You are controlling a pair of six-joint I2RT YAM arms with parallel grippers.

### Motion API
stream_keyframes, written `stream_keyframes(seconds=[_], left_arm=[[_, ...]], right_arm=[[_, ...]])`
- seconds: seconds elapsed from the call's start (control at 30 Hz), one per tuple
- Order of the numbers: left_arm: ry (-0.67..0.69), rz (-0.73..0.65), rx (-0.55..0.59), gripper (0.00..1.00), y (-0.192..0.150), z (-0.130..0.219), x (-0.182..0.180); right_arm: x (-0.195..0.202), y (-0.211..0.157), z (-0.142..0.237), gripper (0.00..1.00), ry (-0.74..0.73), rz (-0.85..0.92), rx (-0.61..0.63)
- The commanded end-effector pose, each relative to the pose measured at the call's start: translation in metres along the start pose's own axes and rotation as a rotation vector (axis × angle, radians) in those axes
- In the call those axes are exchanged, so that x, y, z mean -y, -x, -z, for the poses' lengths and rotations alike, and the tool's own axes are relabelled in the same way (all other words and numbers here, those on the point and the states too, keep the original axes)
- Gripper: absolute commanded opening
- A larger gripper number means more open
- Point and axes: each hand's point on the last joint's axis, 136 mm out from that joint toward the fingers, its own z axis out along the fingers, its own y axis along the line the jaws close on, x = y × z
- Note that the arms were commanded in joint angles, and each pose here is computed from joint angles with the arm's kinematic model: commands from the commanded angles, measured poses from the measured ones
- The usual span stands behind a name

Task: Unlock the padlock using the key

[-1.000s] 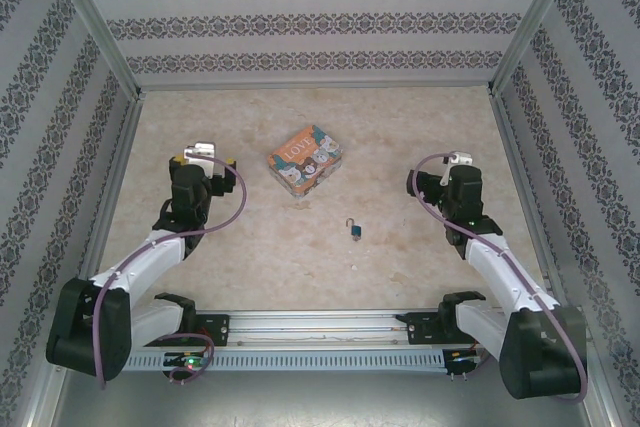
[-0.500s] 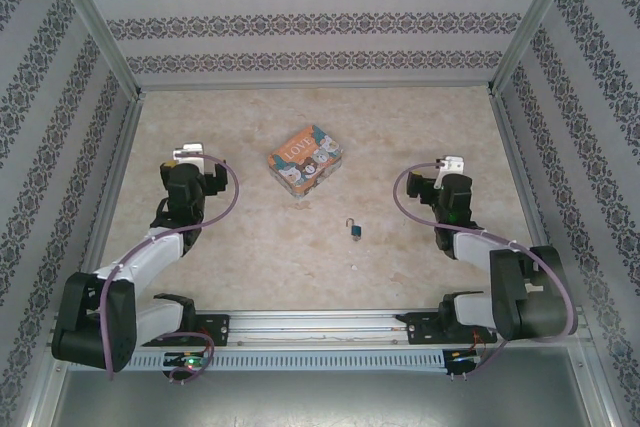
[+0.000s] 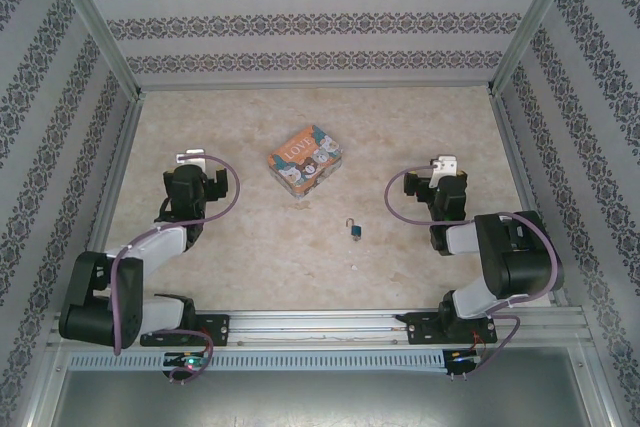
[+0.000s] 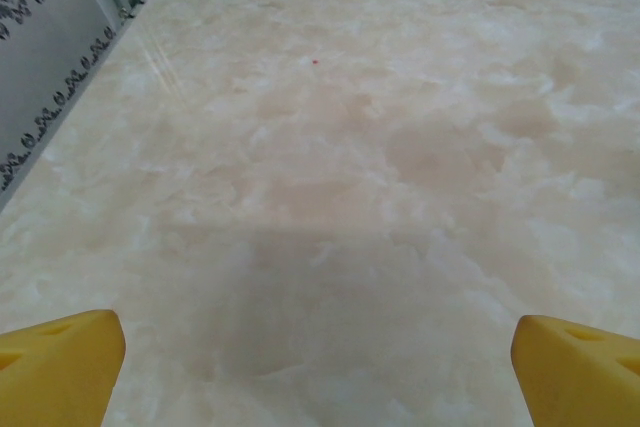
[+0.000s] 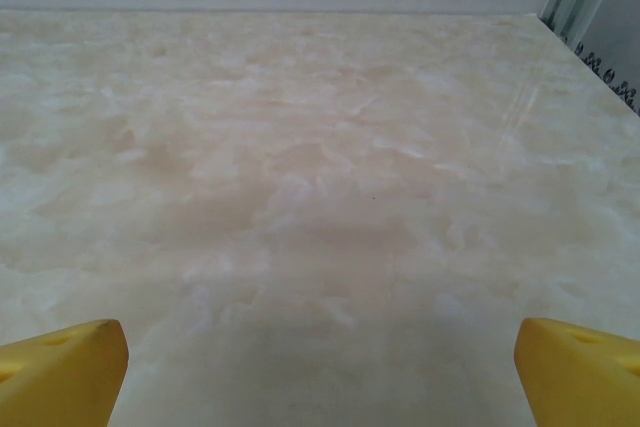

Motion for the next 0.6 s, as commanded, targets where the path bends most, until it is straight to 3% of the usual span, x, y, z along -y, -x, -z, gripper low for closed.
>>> stream_keyframes(seconds=[0.0, 0.3, 0.57], left_arm=[[-0.031, 0.014, 0.029, 0.99, 0.002, -0.006, 0.003], [-0.13, -0.011, 0.121, 0.99, 0.009, -0.026, 0.021], [-0.148, 0.025, 0.169, 0.99, -0.006, -0.03, 0.018]], right_arm=[[0.009, 0.025, -0.008, 0.99, -0.025, -0.037, 0.058], [0.01, 0.025, -0.008, 0.98, -0.026, -0.037, 0.057], [0.01, 0.025, -0.008, 0.99, -0.026, -0.038, 0.057]])
